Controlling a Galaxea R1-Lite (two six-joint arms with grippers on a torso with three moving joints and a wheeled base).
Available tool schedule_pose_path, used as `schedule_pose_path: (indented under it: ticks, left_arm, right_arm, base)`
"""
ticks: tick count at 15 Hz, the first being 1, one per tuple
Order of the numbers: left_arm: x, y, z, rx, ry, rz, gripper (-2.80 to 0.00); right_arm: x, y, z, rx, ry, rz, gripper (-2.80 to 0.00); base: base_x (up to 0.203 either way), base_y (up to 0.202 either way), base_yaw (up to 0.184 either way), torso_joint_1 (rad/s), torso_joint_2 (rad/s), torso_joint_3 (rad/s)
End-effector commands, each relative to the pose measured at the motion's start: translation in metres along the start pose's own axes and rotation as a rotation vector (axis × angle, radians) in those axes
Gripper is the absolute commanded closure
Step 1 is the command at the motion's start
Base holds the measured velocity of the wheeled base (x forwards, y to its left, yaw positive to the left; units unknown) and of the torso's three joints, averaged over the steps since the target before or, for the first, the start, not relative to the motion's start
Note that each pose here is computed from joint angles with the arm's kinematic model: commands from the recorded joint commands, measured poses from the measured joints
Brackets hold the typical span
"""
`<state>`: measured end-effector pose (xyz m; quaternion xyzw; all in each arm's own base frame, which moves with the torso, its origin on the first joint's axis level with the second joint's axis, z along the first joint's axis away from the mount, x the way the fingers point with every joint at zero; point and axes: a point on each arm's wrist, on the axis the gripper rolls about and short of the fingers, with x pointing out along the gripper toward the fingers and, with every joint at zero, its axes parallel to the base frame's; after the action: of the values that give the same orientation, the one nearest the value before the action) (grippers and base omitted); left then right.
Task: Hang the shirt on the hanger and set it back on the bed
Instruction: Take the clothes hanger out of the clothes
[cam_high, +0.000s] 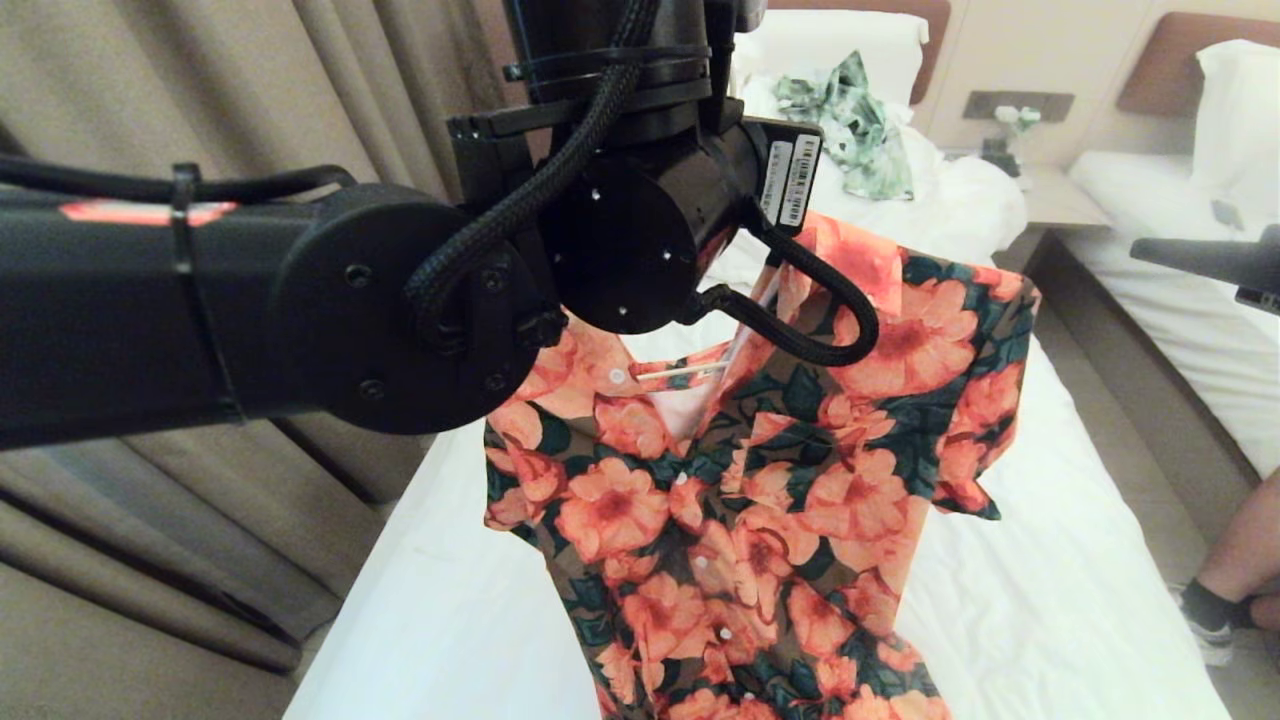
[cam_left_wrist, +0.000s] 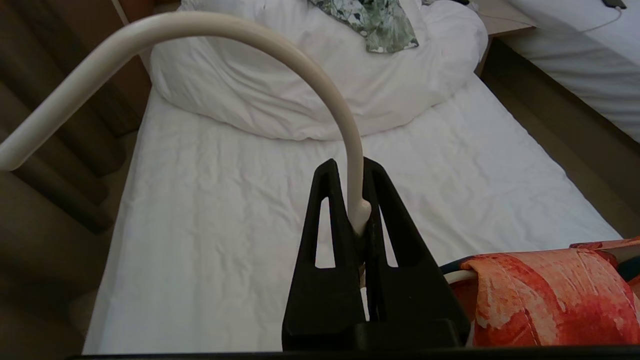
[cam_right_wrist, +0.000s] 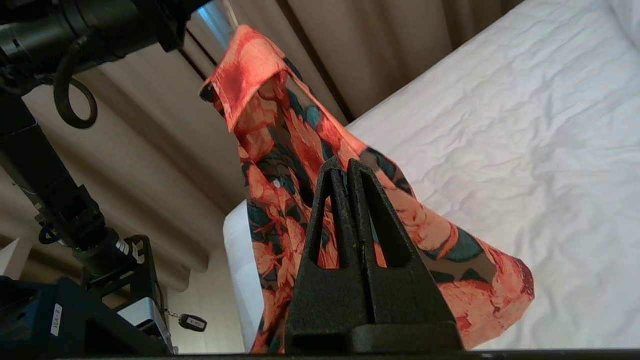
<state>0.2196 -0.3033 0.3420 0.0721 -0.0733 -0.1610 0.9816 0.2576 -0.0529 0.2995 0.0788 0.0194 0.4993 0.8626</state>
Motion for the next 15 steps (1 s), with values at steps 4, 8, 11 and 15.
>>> schedule_pose_path:
  ticks: [4,8,11,15]
  left_arm:
    - [-0.007,0.009,0.015,0.008,-0.035,0.01,0.0]
    - [-0.008,0.011,0.02,0.01,-0.049,0.015,0.0]
    - [-0.008,0.012,0.021,0.015,-0.05,0.015,0.0]
    - [-0.005,0.008,0.016,0.022,-0.041,0.011,0.0]
  right_arm:
    - [0.0,0.0,0.0,-0.002,0.002,0.007,0.0]
    - [0.0,0.001,0.001,-0.01,0.0,0.008,0.0]
    - [0.0,0.003,0.001,-0.005,0.0,0.008,0.0]
    - [-0.001,-0.004,0.002,0.073,-0.001,-0.024,0.0]
  base:
    - [0.0,0.0,0.0,0.158,-0.37,-0.218]
    - [0.0,0.0,0.0,0.144,-0.35,-0.203]
    - [0.0,0.0,0.0,0.12,-0.28,-0.15]
    - [0.0,0.0,0.0,0.007,-0.01,-0.007]
